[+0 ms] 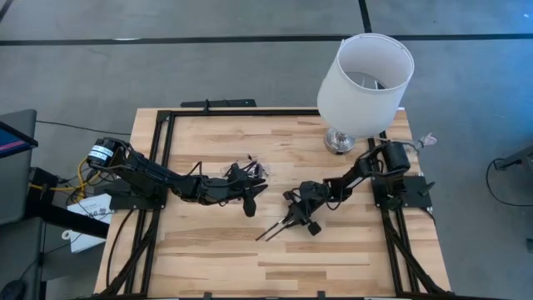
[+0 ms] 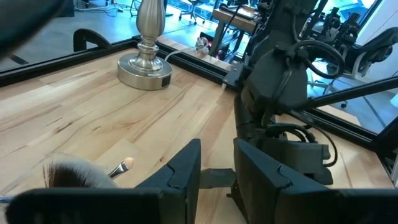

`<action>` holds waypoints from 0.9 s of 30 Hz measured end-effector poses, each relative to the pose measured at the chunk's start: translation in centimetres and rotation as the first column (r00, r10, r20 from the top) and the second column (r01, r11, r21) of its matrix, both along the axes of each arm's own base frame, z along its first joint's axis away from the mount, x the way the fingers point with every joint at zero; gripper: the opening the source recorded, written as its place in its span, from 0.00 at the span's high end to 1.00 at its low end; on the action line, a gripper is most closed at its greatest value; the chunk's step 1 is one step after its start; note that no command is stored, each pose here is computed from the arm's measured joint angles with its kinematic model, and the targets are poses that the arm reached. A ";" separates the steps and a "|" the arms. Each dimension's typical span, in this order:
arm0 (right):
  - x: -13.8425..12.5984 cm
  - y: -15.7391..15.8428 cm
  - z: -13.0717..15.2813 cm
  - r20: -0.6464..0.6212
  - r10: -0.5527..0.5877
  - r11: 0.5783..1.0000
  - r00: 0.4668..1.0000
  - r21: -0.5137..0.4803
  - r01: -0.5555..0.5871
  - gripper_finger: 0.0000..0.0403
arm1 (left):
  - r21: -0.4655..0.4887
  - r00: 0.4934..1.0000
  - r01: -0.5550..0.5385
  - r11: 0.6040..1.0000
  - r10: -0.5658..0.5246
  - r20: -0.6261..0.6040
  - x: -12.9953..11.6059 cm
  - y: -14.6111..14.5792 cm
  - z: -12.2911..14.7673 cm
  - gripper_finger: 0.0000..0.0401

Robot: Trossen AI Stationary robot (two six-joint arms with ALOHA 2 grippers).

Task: Pick & Place Makeup Supplies
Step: Put the black makeup brush into the transparent organizer

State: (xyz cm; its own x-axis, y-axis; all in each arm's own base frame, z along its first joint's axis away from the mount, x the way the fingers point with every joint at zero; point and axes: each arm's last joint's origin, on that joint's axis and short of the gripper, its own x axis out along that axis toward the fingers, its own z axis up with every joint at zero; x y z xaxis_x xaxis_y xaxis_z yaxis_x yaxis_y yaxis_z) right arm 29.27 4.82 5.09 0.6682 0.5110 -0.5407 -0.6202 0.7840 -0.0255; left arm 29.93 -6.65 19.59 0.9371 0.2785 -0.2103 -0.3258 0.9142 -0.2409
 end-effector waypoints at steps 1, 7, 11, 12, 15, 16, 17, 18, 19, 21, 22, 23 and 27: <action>0.0 -0.3 -0.1 -0.005 -0.007 1.000 1.000 0.002 0.007 0.78 | 0.000 1.000 0.000 1.000 0.000 0.000 0.0 0.0 0.0 0.77; -0.1 -1.5 0.0 -0.018 -0.036 0.999 0.999 0.013 0.036 0.87 | 0.000 1.000 0.000 1.000 0.000 0.000 0.0 0.0 0.0 0.77; -0.2 -1.3 -0.1 -0.012 0.000 1.000 1.000 -0.028 0.000 0.97 | 0.000 1.000 0.000 1.000 0.000 0.000 0.0 0.0 0.0 0.77; -0.2 -1.3 -0.1 -0.013 -0.002 1.000 1.000 -0.027 0.002 0.97 | 0.000 1.000 0.000 1.000 0.000 0.000 0.0 0.0 0.0 0.77; -0.2 -1.3 0.0 -0.015 -0.028 1.000 0.999 -0.001 0.028 0.96 | -0.001 1.000 0.001 1.000 -0.001 0.000 0.0 0.0 0.0 0.77; -0.2 -1.3 0.2 -0.017 -0.034 0.999 0.999 0.000 0.034 0.97 | -0.011 1.000 0.020 1.000 -0.020 0.000 0.0 -0.1 0.0 0.77; -0.2 -1.3 0.4 -0.020 -0.043 0.999 0.999 -0.005 0.043 0.98 | -0.031 0.999 0.050 0.998 -0.049 0.002 0.0 -0.1 0.0 0.77; -0.3 -1.3 0.6 -0.023 -0.046 0.999 0.999 -0.007 0.046 0.98 | -0.056 0.997 0.078 0.995 -0.078 0.005 0.1 -0.2 0.0 0.77; -0.3 -1.3 1.0 -0.022 -0.047 0.999 0.999 -0.008 0.047 0.98 | -0.083 0.995 0.097 0.992 -0.096 0.011 0.1 -0.3 0.0 0.77; -0.5 -1.4 1.7 -0.026 -0.056 0.998 0.998 -0.015 0.056 0.98 | -0.138 0.995 0.101 0.985 -0.099 0.022 0.2 -0.4 -0.2 0.77; -0.6 -1.4 2.1 -0.019 -0.062 0.998 0.998 -0.018 0.061 0.98 | -0.160 0.995 0.103 0.982 -0.101 0.020 0.4 -0.5 -0.4 0.77; -0.7 -1.4 2.4 -0.021 -0.070 0.997 0.997 -0.024 0.069 0.98 | -0.182 0.993 0.120 0.976 -0.119 0.014 0.6 -0.6 -0.5 0.77; -0.7 -1.7 3.5 -0.011 -0.145 0.986 0.989 -0.081 0.143 0.99 | -0.242 0.972 0.231 0.942 -0.235 0.014 2.9 -1.7 -0.5 0.77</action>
State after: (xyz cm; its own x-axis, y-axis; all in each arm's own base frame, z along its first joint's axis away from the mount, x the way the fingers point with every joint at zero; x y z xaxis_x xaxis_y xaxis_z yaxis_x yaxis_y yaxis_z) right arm 28.58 3.08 8.62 0.7222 0.3646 -0.5878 -0.5017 0.8611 -0.0823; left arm 32.82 -8.38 19.07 0.9659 -0.0074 -0.2586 -0.1162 0.8806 -0.4593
